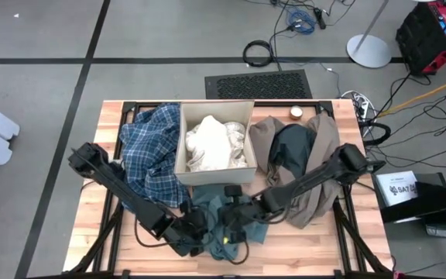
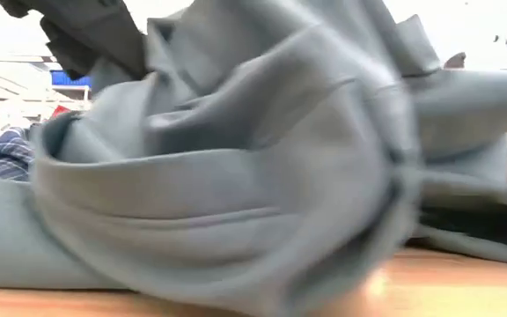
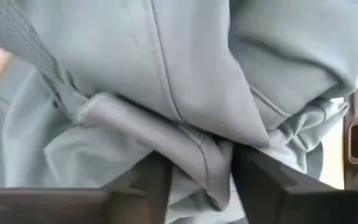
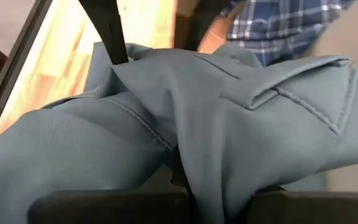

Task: Sort clothes
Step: Put the blue, green pants into the laundry organizer

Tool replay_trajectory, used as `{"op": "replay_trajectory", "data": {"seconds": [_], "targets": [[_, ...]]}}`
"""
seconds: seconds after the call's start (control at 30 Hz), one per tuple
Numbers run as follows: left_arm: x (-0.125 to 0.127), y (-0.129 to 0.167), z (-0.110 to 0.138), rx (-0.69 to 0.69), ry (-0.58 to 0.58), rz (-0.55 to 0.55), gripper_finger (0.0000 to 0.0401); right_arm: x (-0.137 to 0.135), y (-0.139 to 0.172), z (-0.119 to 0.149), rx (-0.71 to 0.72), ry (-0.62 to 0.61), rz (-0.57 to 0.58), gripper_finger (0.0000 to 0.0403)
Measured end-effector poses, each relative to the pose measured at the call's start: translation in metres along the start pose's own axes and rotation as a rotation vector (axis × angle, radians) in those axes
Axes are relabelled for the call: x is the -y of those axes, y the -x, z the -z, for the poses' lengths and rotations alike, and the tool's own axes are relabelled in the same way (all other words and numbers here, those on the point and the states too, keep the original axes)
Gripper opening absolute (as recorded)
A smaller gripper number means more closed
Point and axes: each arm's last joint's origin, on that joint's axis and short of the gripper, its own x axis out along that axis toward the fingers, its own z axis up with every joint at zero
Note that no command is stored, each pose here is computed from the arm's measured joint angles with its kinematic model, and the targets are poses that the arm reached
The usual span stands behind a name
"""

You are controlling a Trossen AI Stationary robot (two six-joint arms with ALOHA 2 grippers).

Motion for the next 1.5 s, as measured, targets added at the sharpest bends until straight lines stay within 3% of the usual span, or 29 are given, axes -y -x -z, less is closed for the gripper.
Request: {"op": "replay_trajectory", "data": {"seconds": [0.2,0.37,0.47,0.63,0.8,0.87,1.03,1.27,1.5], "targets": [[-0.009,0.042,-0.012,-0.039,0.023,0.069,0.0234,0.014,-0.039,0.009,-0.039,-0.021,-0.010,0.0013],[-0.020,0.093,-0.014,0.039,0.040,0.053,0.0238,0.020,-0.065,0.021,-0.109,-0.050,-0.049,0.0014],[-0.030,0.106,-0.004,0.081,0.087,0.012,0.0239,0.021,-0.075,0.027,-0.136,-0.070,-0.071,0.0014],[-0.052,0.082,0.036,0.069,0.276,0.002,0.0239,0.020,-0.076,0.028,-0.141,-0.080,-0.075,0.0014],[-0.059,0.048,0.063,0.180,0.468,0.236,0.0239,0.020,-0.075,0.025,-0.118,-0.084,-0.083,0.0015],[-0.066,0.041,0.069,0.240,0.518,0.269,0.0239,0.020,-0.075,0.025,-0.116,-0.082,-0.084,0.0015],[-0.089,0.028,0.083,0.245,0.712,0.159,0.0239,0.019,-0.075,0.025,-0.116,-0.082,-0.094,0.0015],[-0.096,0.024,0.077,0.264,0.725,0.132,0.0239,0.018,-0.075,0.025,-0.112,-0.081,-0.115,0.0015],[-0.109,0.014,0.073,0.167,0.744,0.075,0.0239,0.017,-0.075,0.025,-0.110,-0.078,-0.117,0.0015]]}}
